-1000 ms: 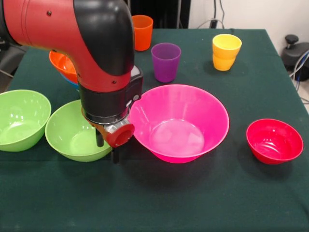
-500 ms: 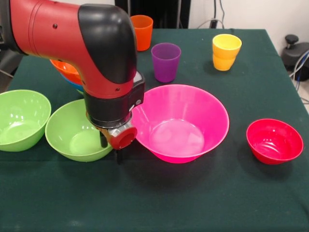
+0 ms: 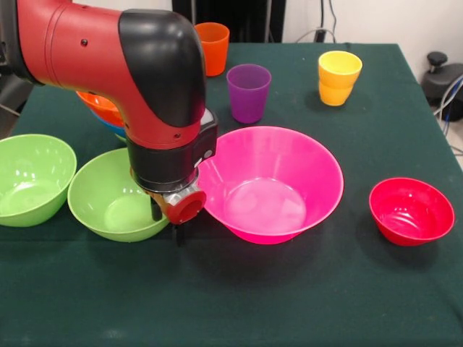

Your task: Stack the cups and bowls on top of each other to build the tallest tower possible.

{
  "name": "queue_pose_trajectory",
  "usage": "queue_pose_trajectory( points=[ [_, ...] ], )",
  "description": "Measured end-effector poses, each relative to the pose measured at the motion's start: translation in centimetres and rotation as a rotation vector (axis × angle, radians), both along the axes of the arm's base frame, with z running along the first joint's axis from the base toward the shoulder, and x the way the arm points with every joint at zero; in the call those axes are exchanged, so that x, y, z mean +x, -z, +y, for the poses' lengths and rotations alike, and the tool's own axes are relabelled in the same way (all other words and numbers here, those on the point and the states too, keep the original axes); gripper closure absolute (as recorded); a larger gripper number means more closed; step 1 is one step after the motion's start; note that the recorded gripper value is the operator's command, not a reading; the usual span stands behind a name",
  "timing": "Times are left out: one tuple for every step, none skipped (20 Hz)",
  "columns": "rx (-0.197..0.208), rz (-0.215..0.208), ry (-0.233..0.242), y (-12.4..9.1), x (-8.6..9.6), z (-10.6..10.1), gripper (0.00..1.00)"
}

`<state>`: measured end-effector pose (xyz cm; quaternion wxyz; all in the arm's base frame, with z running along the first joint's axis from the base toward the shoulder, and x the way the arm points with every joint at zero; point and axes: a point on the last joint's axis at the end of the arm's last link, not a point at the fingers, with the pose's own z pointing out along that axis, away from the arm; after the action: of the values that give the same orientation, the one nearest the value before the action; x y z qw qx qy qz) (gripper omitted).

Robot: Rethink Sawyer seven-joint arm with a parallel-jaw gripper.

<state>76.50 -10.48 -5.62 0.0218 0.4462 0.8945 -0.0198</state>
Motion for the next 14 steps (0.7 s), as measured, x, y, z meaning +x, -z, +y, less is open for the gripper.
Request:
queue_pose_trajectory(
  points=[
    [0.0, 0.0, 0.0, 0.0, 0.0, 0.0, 0.0],
    [0.0, 0.0, -0.001, 0.0, 0.0, 0.1, 0.0],
    [0.0, 0.0, -0.001, 0.0, 0.0, 0.1, 0.0],
    [0.0, 0.0, -0.001, 0.0, 0.0, 0.1, 0.0],
    [0.0, 0.0, -0.002, 0.0, 0.0, 0.2, 0.0],
    [0.0, 0.0, -0.002, 0.0, 0.0, 0.2, 0.0],
    [0.0, 0.0, -0.003, 0.0, 0.0, 0.2, 0.0],
    [0.0, 0.0, -0.003, 0.0, 0.0, 0.2, 0.0],
    [-0.001, 0.0, -0.003, -0.1, 0.1, 0.2, 0.0],
    [-0.002, -0.001, -0.003, -0.1, 0.1, 0.2, 0.0],
    [-0.002, -0.002, -0.004, -0.2, 0.1, 0.1, 1.0],
    [-0.004, -0.003, -0.004, -0.4, 0.2, 0.0, 1.0],
    [-0.009, -0.008, -0.003, -0.8, 0.4, -0.2, 1.0],
    [-0.016, -0.012, -0.004, -1.4, 0.6, -0.5, 1.0]
  ],
)
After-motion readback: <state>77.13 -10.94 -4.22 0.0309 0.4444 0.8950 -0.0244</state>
